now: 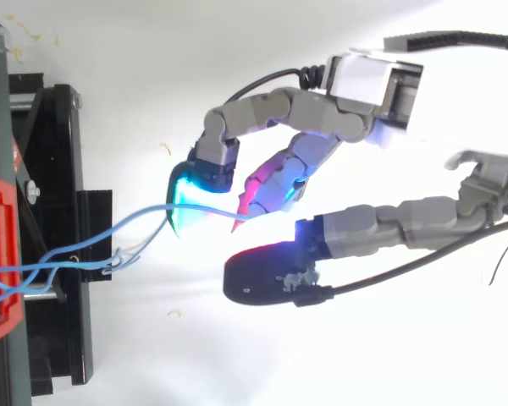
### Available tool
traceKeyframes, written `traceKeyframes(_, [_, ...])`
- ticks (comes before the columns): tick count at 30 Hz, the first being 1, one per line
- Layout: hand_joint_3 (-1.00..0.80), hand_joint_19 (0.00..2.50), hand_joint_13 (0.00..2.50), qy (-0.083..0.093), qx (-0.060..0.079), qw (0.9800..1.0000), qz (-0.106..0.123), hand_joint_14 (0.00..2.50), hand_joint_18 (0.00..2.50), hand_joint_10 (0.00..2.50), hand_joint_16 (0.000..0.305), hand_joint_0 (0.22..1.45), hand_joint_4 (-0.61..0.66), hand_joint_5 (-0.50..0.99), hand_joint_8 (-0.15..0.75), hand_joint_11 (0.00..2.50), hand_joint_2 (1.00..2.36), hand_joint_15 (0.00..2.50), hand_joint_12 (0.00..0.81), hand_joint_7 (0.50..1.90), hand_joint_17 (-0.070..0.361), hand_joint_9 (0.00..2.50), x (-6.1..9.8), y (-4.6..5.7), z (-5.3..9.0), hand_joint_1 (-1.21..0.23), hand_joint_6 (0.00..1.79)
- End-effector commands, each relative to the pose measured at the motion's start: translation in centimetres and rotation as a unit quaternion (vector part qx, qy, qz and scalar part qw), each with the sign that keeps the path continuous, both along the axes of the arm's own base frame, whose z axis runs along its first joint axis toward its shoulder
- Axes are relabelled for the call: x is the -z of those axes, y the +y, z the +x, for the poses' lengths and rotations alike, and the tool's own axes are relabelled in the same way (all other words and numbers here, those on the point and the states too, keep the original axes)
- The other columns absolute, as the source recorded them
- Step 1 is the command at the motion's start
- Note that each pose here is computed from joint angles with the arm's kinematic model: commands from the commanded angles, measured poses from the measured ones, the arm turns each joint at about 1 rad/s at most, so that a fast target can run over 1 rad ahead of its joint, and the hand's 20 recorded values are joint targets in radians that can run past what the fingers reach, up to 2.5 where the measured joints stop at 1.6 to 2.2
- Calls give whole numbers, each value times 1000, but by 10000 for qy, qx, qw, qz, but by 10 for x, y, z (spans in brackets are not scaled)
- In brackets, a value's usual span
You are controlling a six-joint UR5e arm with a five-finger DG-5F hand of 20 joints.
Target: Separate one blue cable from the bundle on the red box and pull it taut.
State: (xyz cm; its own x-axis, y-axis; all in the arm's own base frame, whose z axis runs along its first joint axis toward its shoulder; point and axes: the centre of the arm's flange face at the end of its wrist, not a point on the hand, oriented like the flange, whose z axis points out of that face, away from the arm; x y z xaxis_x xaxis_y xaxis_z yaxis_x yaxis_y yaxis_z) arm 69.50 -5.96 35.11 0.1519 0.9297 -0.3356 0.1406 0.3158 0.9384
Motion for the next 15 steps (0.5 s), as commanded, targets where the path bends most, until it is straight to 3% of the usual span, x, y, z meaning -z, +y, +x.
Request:
traceKeyframes(1, [-246,556,810,99,-2,9999,-35,13,889,16,38,660,260,-104,309,772,1017,440,335,1045,85,1008,-6,-1,-6,-692,503])
traceKeyframes(6, [-305,590,804,138,-14,9999,-84,13,873,15,39,608,265,-102,320,765,1013,448,340,1021,87,1030,-11,-1,-9,-613,503])
traceKeyframes(12, [-355,589,814,155,60,9984,-539,14,889,15,39,607,271,-98,326,768,1011,450,343,1039,89,1039,-17,-4,-11,-588,503])
traceKeyframes(15, [-361,592,817,146,76,9979,-633,13,895,16,39,622,296,-95,325,753,1011,443,341,1022,87,1043,-18,-4,-10,-630,503])
